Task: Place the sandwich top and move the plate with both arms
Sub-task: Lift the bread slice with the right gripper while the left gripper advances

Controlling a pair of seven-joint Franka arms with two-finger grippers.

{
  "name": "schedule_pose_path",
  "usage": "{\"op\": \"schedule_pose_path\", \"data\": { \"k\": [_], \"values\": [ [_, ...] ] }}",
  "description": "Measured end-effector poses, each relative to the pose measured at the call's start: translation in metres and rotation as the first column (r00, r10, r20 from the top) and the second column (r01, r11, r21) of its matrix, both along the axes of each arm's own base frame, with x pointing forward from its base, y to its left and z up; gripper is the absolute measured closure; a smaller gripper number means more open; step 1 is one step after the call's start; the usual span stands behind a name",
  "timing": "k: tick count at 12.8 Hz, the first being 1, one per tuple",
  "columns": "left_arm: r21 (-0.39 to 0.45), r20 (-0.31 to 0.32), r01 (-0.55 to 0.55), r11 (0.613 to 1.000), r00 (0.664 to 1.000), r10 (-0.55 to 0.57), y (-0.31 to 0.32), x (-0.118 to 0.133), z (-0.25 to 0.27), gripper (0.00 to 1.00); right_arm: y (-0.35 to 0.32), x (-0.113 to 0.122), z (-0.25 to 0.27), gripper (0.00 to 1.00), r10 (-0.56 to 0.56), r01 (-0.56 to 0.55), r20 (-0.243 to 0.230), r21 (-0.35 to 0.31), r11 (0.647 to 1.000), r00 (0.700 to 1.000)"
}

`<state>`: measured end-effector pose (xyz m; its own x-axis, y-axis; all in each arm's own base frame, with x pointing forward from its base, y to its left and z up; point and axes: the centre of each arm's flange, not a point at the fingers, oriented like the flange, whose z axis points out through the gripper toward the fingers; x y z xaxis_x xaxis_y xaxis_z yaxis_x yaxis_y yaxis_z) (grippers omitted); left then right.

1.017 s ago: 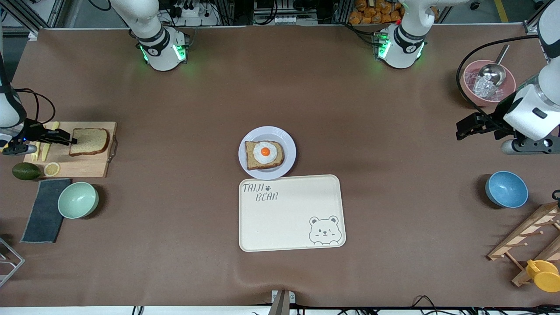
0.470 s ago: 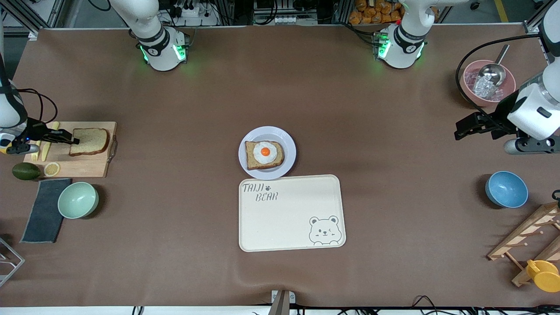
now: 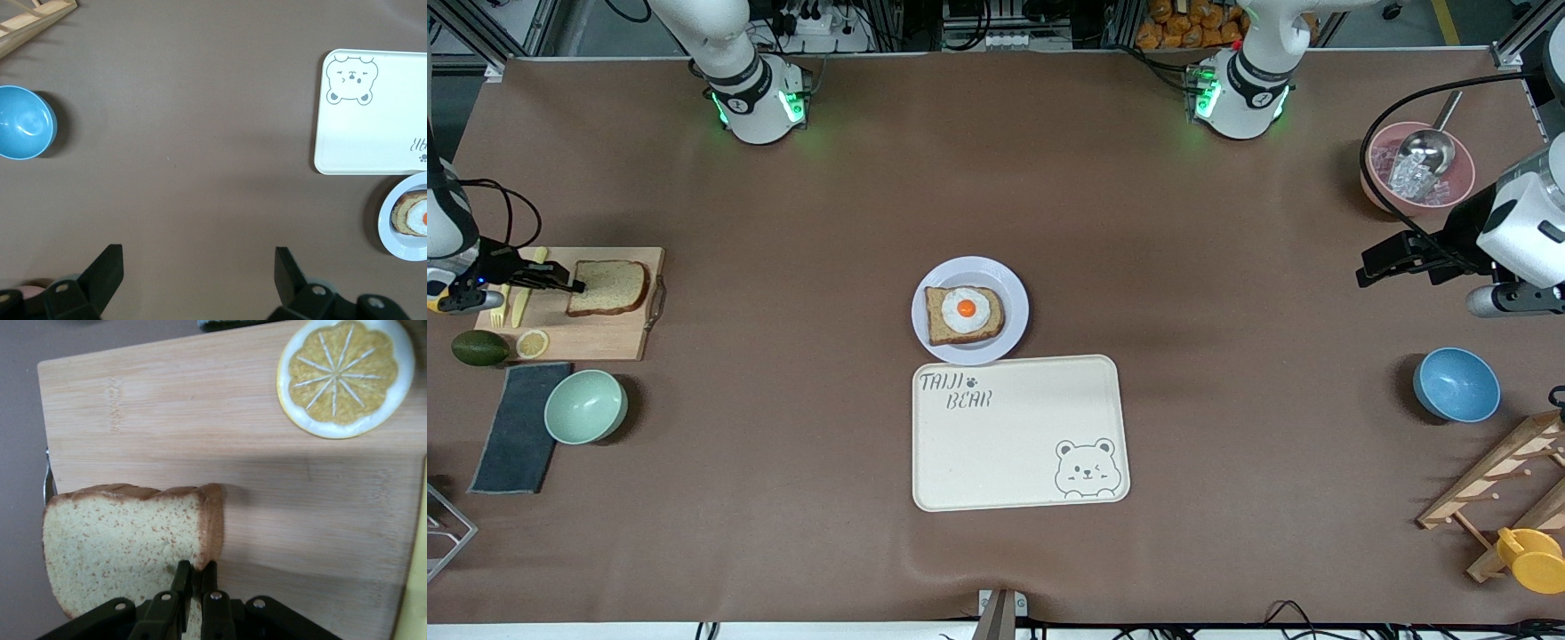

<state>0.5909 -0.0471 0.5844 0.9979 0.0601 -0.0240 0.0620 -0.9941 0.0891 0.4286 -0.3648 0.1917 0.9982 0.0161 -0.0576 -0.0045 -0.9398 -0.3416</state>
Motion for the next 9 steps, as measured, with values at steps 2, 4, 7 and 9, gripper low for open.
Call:
{"op": "schedule_pose_path", "data": {
  "k": [2, 4, 7, 9],
  "values": [
    [-0.001, 0.007, -0.001, 1.0, 1.0, 0.001, -0.001, 0.002, -0.01, 0.0, 0.001, 0.002, 0.002, 0.93, 0.009, -0.009, -0.001, 0.008, 1.0, 1.0],
    [-0.001, 0.003, 0.004, 1.0, 1.0, -0.004, -0.005, 0.002, -0.018, 0.0, 0.004, 0.006, 0.004, 0.94, 0.018, -0.018, -0.005, 0.024, 1.0, 1.0],
    [-0.002, 0.01, 0.015, 1.0, 1.0, -0.015, -0.013, 0.001, -0.033, 0.0, 0.006, 0.018, 0.017, 0.94, 0.032, -0.031, -0.015, 0.054, 0.998, 0.999],
    [-0.002, 0.006, 0.024, 1.0, 1.0, -0.024, -0.02, -0.002, -0.049, 0.0, 0.009, 0.028, 0.028, 0.94, 0.032, -0.03, -0.027, 0.072, 0.997, 0.999]
  ]
}}
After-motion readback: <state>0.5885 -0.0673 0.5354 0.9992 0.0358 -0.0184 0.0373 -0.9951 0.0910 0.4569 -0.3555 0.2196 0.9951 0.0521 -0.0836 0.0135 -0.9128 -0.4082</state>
